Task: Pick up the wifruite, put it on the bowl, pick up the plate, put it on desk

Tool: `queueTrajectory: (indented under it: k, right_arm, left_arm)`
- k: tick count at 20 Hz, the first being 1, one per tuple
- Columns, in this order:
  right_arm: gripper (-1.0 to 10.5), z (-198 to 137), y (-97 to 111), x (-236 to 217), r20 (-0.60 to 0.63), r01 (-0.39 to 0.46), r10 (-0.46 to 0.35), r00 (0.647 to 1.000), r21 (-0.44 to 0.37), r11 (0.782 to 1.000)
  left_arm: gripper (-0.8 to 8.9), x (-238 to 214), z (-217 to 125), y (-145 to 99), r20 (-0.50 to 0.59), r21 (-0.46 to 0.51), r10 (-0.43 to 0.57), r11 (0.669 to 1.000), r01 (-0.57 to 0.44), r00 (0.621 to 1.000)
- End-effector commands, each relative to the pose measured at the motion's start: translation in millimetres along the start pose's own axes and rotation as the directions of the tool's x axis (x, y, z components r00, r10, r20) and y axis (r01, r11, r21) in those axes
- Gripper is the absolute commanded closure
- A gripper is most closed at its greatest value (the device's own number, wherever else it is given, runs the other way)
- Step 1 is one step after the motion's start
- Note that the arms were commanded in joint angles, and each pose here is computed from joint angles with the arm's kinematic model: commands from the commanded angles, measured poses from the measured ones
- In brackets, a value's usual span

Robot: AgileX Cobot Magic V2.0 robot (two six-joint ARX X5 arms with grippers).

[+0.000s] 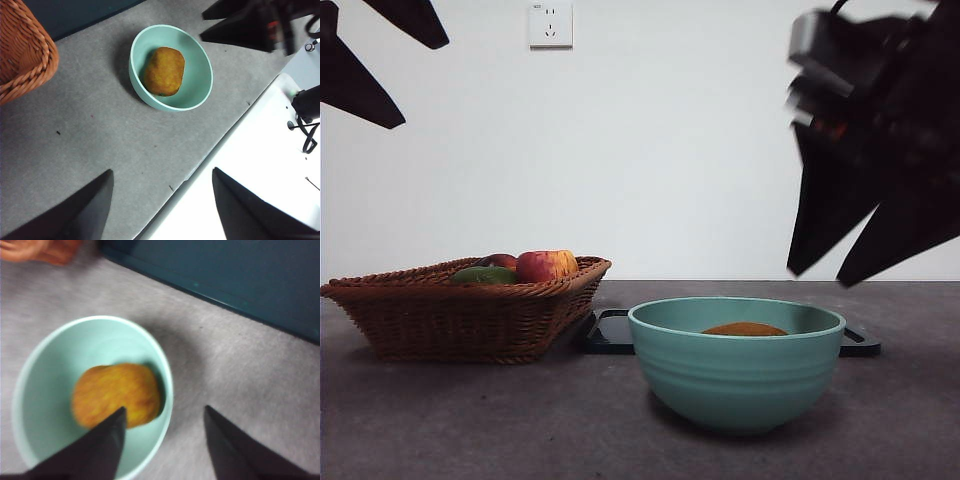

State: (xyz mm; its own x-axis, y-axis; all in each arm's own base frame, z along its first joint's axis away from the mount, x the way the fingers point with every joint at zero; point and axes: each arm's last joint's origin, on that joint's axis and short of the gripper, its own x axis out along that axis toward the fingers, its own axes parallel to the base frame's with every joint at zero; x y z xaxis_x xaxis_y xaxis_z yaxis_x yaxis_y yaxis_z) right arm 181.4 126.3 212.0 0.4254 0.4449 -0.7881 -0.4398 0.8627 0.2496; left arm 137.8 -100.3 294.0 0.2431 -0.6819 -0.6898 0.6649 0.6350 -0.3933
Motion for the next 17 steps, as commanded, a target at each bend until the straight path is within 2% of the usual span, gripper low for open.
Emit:
queueTrajectory:
  k: [1,5,9,13,17]
  right_arm:
    - [7.4,0.7,3.2,14.5,-0.018,0.015,-0.015,1.000,-0.001,1.000]
    - [8.1,0.8,3.8,33.4,-0.033,0.070,-0.070,0.997,-0.015,0.997]
    - [8.2,0.1,4.0,45.2,-0.051,0.070,-0.071,0.996,-0.019,0.997]
    - [9.2,0.0,3.8,48.5,-0.056,0.068,-0.069,0.996,-0.020,0.997]
    - [9.3,0.3,4.6,48.0,-0.057,0.047,-0.048,0.997,-0.019,0.999]
  left_arm:
    - [5.01,0.1,1.9,-1.4,0.004,0.017,-0.007,1.000,0.007,1.000]
    - [5.01,0.1,2.0,-1.4,0.005,0.017,-0.007,1.000,0.007,1.000]
    - [5.01,0.1,2.0,-1.4,0.005,0.018,-0.007,1.000,0.007,1.000]
    - [5.01,0.1,2.0,-1.4,0.005,0.018,-0.007,1.000,0.007,1.000]
    - [5.01,0.1,2.0,-1.4,0.005,0.017,-0.007,1.000,0.007,1.000]
